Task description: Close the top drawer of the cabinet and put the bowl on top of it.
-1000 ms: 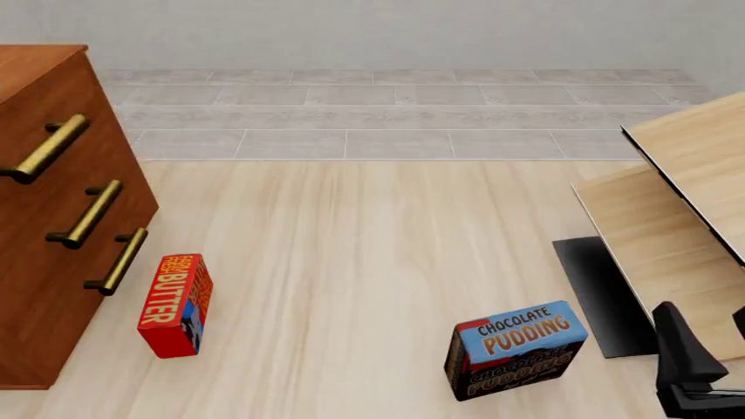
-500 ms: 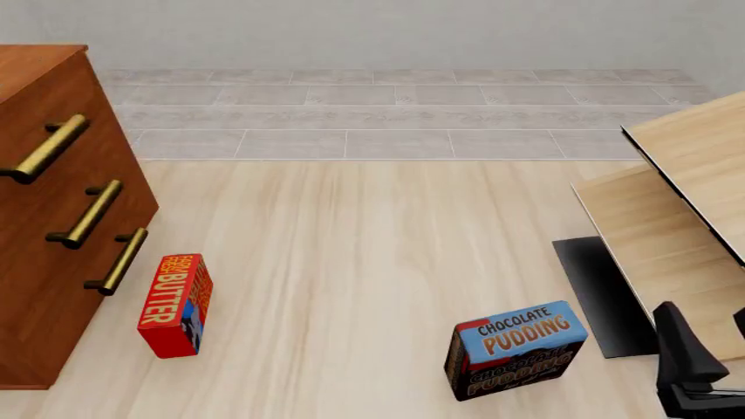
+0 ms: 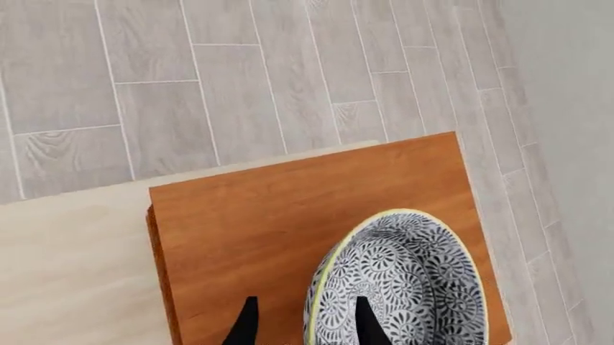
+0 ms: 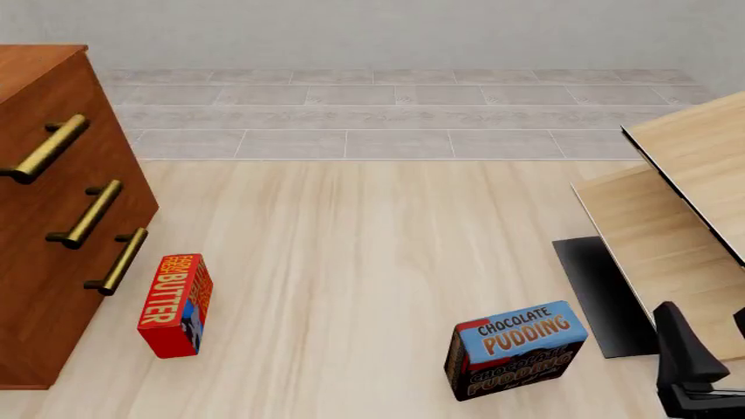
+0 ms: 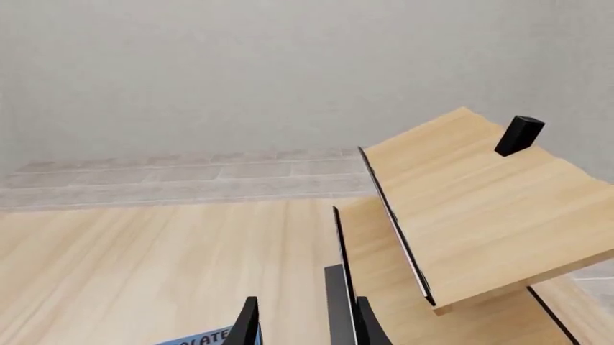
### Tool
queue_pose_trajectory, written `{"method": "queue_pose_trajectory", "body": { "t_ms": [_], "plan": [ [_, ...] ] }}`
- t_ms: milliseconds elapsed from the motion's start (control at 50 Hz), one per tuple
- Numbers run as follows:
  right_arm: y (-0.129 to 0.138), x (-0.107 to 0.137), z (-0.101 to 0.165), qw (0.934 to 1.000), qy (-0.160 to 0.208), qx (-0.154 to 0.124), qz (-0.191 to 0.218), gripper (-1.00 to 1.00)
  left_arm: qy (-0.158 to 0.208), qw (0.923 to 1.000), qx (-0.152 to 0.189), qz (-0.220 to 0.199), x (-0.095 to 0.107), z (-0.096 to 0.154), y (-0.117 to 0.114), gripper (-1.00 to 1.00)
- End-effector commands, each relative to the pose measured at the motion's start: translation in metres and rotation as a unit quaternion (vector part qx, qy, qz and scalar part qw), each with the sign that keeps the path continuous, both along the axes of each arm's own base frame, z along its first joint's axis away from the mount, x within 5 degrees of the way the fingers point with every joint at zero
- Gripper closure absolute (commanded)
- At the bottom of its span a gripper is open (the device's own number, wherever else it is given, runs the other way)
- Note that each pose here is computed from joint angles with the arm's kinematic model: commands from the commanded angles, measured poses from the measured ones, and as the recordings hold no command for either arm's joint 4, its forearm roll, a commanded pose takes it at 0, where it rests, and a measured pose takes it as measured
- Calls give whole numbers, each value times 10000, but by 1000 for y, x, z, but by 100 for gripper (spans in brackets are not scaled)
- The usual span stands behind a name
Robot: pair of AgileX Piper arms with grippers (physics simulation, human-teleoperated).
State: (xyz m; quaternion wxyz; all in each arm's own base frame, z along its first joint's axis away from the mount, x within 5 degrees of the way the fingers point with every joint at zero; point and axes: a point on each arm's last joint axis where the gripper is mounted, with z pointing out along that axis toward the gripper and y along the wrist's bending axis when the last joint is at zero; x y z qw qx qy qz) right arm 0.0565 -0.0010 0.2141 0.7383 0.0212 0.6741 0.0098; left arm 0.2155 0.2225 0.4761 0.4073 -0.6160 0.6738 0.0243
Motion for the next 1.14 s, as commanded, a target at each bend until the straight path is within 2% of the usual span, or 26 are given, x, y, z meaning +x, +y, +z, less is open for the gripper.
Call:
{"method": "queue_pose_trajectory", "body": {
  "t_ms": [20,120,360,440,500,680,740,880,940,960,1040,1080,1120,1140],
  "plan": [
    [0,0,0,10000,-9,11,-2,-100,-128,9998,148,38,-8,15,-5,-100],
    [0,0,0,10000,-15,11,3,-100,-259,9991,275,188,-22,28,-7,-100],
    [0,0,1,10000,-36,9,0,-100,-486,9973,485,276,-36,46,-18,-100],
    [0,0,1,10000,-41,20,-10,-100,-618,9948,659,477,-52,57,-19,-100],
    [0,0,1,10000,-44,24,-12,-100,-646,9951,643,388,-48,58,-24,-100],
    [0,0,1,10000,-52,45,-19,-100,-811,9928,789,391,-57,69,-35,-100],
    [0,0,1,10000,-53,51,-23,-100,-917,9896,1001,483,-68,80,-39,-100],
    [0,0,1,10000,-48,53,-25,-100,-981,9872,1190,417,-73,89,-46,-100],
    [0,0,1,10000,-45,54,-28,-100,-1091,9797,1604,516,-89,108,-53,-100],
    [0,0,1,10000,-45,50,-24,-100,-1111,9784,1687,440,-89,111,-56,-100],
    [0,0,1,10000,-42,43,-15,-100,-1248,9702,2034,414,-97,117,-65,-100],
    [0,0,1,10000,-37,40,-15,-100,-1382,9626,2285,448,-106,119,-74,-100],
    [0,0,1,10000,-36,39,-16,-100,-1416,9614,2324,406,-106,117,-76,-100],
    [0,0,0,10000,-33,40,-17,-100,-1468,9582,2422,406,-109,117,-80,-100]
  ]
}}
